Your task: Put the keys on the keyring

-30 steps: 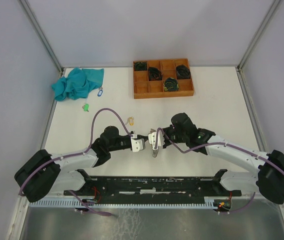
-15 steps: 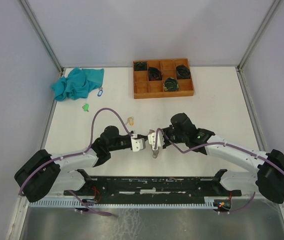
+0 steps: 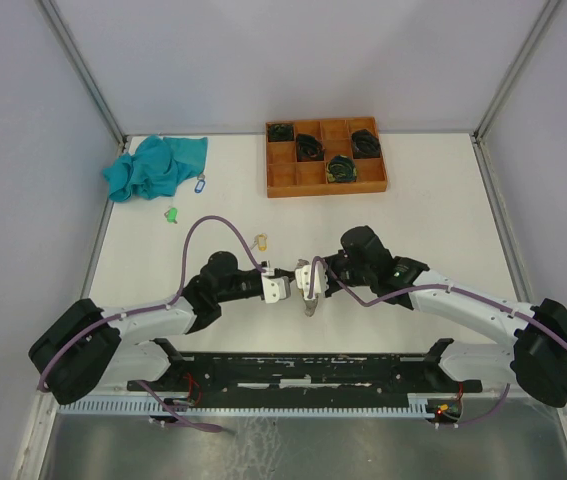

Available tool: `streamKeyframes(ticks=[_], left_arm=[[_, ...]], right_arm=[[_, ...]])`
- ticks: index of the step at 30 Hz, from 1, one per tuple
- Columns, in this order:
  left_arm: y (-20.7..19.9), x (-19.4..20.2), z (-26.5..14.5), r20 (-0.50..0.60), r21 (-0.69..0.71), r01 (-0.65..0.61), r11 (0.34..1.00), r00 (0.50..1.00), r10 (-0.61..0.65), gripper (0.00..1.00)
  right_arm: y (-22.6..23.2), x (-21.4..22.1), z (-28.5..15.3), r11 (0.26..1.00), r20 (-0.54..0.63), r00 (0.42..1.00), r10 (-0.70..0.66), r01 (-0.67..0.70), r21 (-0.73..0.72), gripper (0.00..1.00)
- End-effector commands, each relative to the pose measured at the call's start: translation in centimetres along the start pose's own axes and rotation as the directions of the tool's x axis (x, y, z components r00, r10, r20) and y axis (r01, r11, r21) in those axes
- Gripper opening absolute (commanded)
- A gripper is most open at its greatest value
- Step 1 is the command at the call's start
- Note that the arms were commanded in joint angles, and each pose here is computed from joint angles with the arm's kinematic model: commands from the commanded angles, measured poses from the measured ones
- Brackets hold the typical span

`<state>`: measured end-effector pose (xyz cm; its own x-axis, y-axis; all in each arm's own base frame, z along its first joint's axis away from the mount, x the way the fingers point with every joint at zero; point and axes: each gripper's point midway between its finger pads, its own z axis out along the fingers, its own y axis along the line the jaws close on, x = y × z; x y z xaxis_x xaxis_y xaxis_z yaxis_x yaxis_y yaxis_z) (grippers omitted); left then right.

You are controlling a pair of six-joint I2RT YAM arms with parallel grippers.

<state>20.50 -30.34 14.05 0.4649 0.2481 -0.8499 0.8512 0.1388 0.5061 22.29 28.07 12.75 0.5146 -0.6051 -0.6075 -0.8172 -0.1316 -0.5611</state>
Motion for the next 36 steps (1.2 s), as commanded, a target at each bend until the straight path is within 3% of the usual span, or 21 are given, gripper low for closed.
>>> streamKeyframes(ticks=[1,20,36], left_arm=[[1.7,-2.1,0.7,0.056,-0.036,-0.056,0.998,0.997,0.058,0.03],[1.5,-2.4,1.0,0.075,-0.039,-0.054,0.998,0.996,0.056,0.03],[1.7,-1.8,0.4,0.021,-0.051,-0.073,0.996,0.997,0.074,0.03]], right_arm=[[-2.3,-2.2,-0.4,0.997,0.055,0.998,-0.041,0.037,0.064,0.01],[-2.0,-3.2,-0.5,0.998,0.094,0.995,-0.035,0.030,0.052,0.01],[-2.3,-1.8,-0.9,0.996,0.028,0.999,-0.032,0.030,0.087,0.01]])
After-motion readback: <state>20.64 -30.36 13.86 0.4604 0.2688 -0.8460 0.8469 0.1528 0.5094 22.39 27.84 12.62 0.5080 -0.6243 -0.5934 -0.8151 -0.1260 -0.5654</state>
